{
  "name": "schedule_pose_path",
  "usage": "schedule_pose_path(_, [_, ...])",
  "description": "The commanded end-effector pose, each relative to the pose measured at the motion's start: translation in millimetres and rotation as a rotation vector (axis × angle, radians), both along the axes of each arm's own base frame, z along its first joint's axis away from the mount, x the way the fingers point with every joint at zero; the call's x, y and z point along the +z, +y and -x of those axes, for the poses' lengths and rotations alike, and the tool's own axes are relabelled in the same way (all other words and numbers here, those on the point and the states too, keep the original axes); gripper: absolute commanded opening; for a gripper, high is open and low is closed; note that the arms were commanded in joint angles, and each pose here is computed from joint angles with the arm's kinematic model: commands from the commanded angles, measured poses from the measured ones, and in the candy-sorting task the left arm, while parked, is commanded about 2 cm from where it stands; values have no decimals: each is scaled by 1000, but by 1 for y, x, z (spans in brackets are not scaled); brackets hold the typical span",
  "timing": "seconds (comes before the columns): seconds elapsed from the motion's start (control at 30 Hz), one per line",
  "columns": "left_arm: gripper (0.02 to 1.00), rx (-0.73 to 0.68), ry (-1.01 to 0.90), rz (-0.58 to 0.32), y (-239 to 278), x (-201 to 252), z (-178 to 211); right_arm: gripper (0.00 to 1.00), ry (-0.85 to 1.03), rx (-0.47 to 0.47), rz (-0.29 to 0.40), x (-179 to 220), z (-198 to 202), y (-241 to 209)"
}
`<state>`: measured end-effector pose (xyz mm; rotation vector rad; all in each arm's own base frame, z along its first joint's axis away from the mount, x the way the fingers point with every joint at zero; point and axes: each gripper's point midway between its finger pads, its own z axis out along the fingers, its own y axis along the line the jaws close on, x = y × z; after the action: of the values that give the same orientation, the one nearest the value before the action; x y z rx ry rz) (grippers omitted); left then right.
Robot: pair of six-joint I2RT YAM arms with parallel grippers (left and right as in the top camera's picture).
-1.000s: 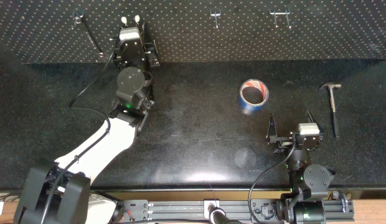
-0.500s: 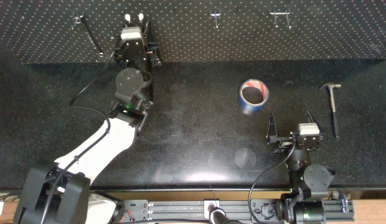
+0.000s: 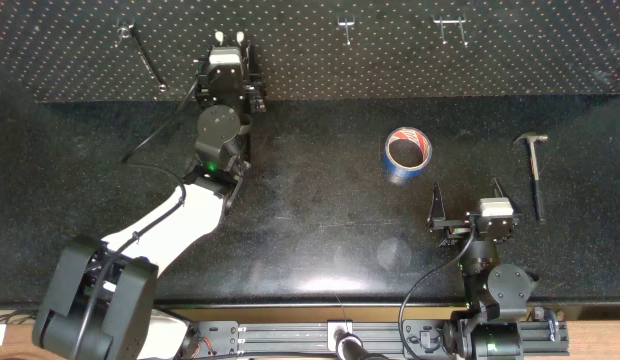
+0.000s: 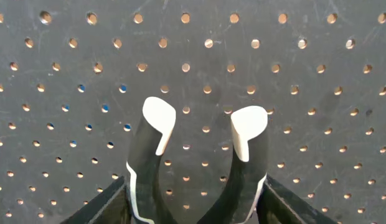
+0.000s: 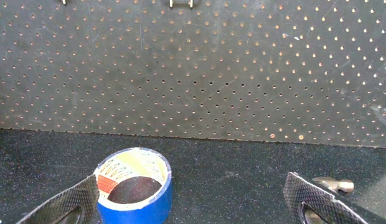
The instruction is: Place Tools Onto Pegboard
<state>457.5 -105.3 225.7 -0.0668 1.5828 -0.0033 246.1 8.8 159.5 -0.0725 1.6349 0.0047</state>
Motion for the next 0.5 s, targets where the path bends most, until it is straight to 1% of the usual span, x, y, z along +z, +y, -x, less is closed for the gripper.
schedule_pose_path(0.03, [976, -1, 16, -12, 5, 16, 7, 976, 0, 9, -8, -1, 0, 2])
schedule_pose_path(0.07, [996, -1, 42, -22, 8, 19, 14, 976, 0, 9, -7, -1, 0, 2])
schedule_pose_path(0.1, [996, -1, 74, -34, 11, 22, 23, 976, 0, 9, -8, -1, 0, 2])
schedule_pose_path(0.13, [993, -73, 138, -49, 9, 29, 51, 976, 0, 9, -8, -1, 0, 2])
schedule_pose_path(0.17, [993, -179, 158, -45, 8, 35, 96, 972, 0, 9, -8, -1, 0, 2])
schedule_pose_path(0.2, [993, -212, 146, -38, 9, 35, 115, 976, 0, 9, -7, -1, 0, 2])
schedule_pose_path(0.23, [993, -255, 82, -18, 19, 29, 160, 976, 0, 9, -8, -1, 0, 2])
schedule_pose_path(0.27, [993, -281, 0, 2, 30, 12, 197, 976, 0, 9, -8, -1, 0, 2])
schedule_pose_path(0.3, [993, -262, -65, 19, 41, -7, 213, 976, 0, 9, -7, -1, 0, 2])
schedule_pose_path(0.33, [993, -285, -108, 122, 47, -22, 219, 976, 0, 9, -7, -1, 0, 2])
schedule_pose_path(0.37, [993, -277, -23, 163, 53, -44, 216, 974, 0, 9, -8, -1, 0, 2])
schedule_pose_path(0.4, [993, -257, 56, 162, 57, -64, 216, 976, 0, 9, -8, -1, 0, 2])
schedule_pose_path(0.43, [993, -266, 71, 161, 55, -68, 217, 974, 0, 9, -8, -1, 0, 2])
schedule_pose_path(0.5, [993, -336, 76, 159, 38, -68, 221, 976, 0, 9, -8, -1, 0, 2])
